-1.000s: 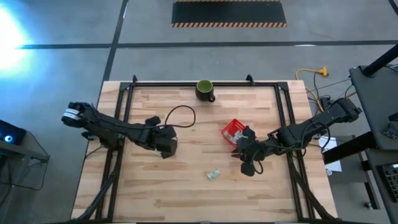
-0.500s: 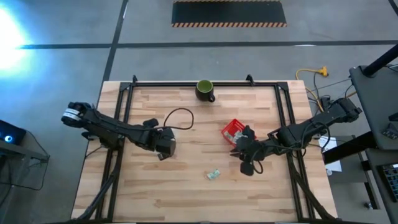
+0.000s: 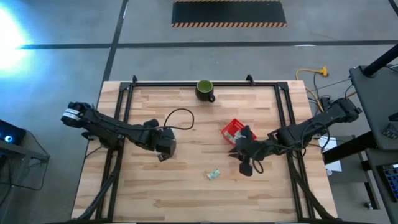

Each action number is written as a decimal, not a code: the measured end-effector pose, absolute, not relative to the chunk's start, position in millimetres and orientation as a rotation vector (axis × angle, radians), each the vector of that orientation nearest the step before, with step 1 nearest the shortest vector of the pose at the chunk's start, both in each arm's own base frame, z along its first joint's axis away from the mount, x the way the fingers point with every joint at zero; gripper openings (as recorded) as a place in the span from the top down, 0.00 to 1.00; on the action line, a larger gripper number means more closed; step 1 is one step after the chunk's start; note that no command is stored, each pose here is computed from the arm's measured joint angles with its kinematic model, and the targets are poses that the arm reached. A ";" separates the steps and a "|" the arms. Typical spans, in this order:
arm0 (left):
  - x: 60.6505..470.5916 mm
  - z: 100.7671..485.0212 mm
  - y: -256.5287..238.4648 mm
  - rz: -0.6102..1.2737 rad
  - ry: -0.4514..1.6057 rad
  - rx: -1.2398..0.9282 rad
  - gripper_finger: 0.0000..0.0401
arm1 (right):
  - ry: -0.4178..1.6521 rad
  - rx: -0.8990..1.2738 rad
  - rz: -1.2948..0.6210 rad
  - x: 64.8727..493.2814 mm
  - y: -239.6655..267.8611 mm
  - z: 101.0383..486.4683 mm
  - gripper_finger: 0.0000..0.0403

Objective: Pick and place items into bin
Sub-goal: Put the stevia packet into the red basket, then return to Home Position

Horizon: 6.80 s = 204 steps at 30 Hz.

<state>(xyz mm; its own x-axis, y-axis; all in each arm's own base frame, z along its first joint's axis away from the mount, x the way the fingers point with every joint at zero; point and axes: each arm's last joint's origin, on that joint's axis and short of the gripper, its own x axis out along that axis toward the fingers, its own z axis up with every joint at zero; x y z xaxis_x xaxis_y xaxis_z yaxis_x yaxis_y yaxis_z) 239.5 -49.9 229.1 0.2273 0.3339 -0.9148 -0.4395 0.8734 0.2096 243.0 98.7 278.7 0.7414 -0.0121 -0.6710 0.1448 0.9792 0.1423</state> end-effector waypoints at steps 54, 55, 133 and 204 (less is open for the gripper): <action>223.4 279.6 -77.4 0.315 0.998 -0.172 0.74 | 0.867 0.036 0.165 344.2 149.6 100.8 0.45; 223.4 279.6 -77.4 0.315 0.998 -0.173 0.74 | 0.876 0.037 0.162 344.7 149.8 100.0 0.45; 232.8 286.2 -76.6 0.400 0.828 -0.159 0.74 | 0.978 -0.030 -0.514 241.8 41.3 227.8 0.98; 135.1 271.9 -6.2 0.048 -0.115 -0.033 0.74 | 0.063 0.113 -0.042 119.6 20.0 285.4 0.75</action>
